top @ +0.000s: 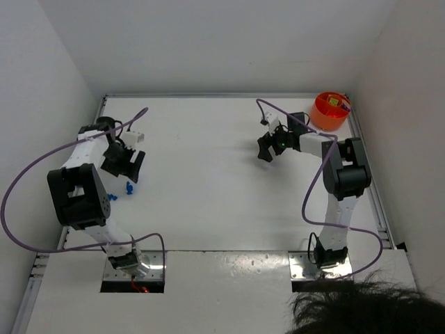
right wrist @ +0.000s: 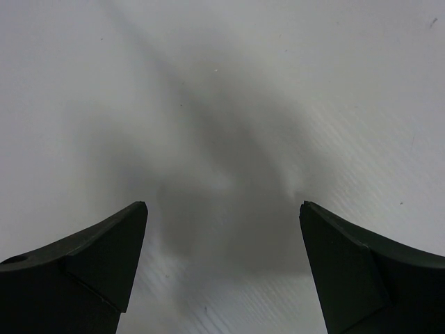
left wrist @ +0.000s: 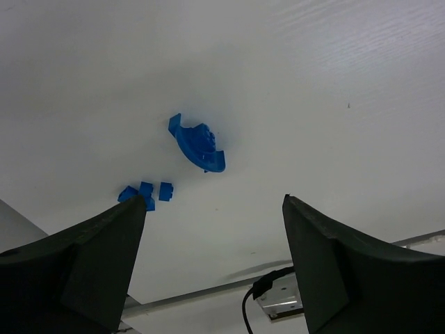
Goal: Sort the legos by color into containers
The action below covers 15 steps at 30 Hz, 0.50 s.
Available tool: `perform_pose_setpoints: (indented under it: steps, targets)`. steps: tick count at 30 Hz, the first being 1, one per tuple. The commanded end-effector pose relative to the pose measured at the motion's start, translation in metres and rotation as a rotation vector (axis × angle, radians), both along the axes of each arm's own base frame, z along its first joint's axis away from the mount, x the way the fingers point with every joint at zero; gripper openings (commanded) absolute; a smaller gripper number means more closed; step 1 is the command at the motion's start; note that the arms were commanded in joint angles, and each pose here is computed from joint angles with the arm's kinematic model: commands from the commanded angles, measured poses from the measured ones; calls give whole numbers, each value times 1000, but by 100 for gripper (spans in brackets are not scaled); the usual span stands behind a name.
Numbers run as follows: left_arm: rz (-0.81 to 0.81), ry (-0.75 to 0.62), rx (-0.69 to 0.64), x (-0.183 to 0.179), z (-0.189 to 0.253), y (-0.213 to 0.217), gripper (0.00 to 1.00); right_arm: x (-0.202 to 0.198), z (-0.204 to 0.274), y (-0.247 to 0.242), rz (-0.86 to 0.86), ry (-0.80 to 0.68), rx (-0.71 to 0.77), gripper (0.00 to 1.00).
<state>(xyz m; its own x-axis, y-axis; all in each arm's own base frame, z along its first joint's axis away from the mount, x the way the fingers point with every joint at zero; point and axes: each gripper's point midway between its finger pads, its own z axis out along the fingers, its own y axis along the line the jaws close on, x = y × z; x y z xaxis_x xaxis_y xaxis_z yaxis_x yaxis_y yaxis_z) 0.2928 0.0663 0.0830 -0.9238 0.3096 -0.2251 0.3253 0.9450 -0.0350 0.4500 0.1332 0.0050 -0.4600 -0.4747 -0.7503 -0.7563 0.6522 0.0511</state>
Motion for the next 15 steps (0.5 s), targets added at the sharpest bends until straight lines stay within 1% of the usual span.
perform_pose_setpoints:
  steps: [1, 2, 3, 4, 6, 7, 10, 12, 15]
  targets:
    - [56, 16, 29, 7, -17, -1, 85, 26, 29, 11, -5, -87, 21, 91]
    - [84, 25, 55, 8, -20, 4, 82, 27, 29, 10, -11, -88, 14, 91]
    - [99, 33, 51, 7, -25, 3, 80, 30, 29, 7, -25, -99, 1, 91]
    - [102, 17, 66, 11, -25, 7, 78, 32, 30, 6, -37, -104, 0, 91]
    - [101, 28, 64, 8, -27, 6, 73, 34, 34, 4, -48, -115, -9, 91]
    - [118, 74, 83, 1, -35, 9, 70, 35, 33, 2, -56, -116, -18, 91]
    - [174, 130, 78, -2, -44, 11, 68, 35, 33, 0, -62, -117, -25, 91]
    - [197, 141, 74, -3, -47, 10, 68, 37, 37, -1, -69, -127, -30, 91]
    - [198, 128, 75, -1, -50, 11, 65, 37, 37, -1, -69, -128, -30, 91]
